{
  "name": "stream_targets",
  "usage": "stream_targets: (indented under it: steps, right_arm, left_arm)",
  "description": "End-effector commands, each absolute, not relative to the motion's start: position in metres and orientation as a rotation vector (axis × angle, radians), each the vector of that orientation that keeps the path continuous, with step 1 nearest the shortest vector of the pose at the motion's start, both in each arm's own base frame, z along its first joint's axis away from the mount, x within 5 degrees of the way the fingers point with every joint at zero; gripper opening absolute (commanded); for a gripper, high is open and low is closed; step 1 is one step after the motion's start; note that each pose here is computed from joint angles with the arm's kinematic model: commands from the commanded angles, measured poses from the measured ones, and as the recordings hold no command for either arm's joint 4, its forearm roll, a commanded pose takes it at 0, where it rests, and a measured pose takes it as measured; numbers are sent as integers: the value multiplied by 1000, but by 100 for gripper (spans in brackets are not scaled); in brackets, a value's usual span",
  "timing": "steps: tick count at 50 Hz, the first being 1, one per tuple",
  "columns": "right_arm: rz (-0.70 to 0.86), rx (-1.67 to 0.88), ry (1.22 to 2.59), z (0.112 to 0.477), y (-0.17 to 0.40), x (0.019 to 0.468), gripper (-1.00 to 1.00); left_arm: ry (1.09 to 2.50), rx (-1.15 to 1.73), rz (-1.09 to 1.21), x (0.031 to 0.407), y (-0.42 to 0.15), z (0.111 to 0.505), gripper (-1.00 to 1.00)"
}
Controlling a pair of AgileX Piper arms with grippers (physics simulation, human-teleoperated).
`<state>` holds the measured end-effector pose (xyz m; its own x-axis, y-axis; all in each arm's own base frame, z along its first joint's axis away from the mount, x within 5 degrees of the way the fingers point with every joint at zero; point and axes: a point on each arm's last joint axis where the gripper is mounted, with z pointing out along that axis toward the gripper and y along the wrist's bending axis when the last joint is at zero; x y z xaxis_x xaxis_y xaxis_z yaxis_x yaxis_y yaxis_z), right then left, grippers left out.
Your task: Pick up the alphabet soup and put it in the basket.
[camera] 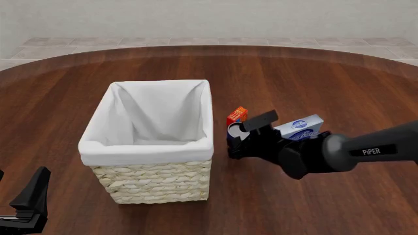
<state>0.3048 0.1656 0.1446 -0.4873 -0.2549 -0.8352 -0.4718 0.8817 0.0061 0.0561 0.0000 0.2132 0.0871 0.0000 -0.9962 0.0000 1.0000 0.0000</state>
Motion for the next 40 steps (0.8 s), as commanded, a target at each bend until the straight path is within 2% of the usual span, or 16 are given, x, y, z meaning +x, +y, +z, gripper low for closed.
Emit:
stream_targets:
  steps: [1,31,40]
  right_arm:
    - [310,-515,2055,167,166,301,-100]
    - [303,-532,1948,225,158,286,-100]
    - [297,-538,1893,254,154,280,-100]
  left_arm:
    - [1484,0,0,56,0,213,100]
    - [1484,0,0,56,0,213,100]
    - [1484,0,0,56,0,213,100]
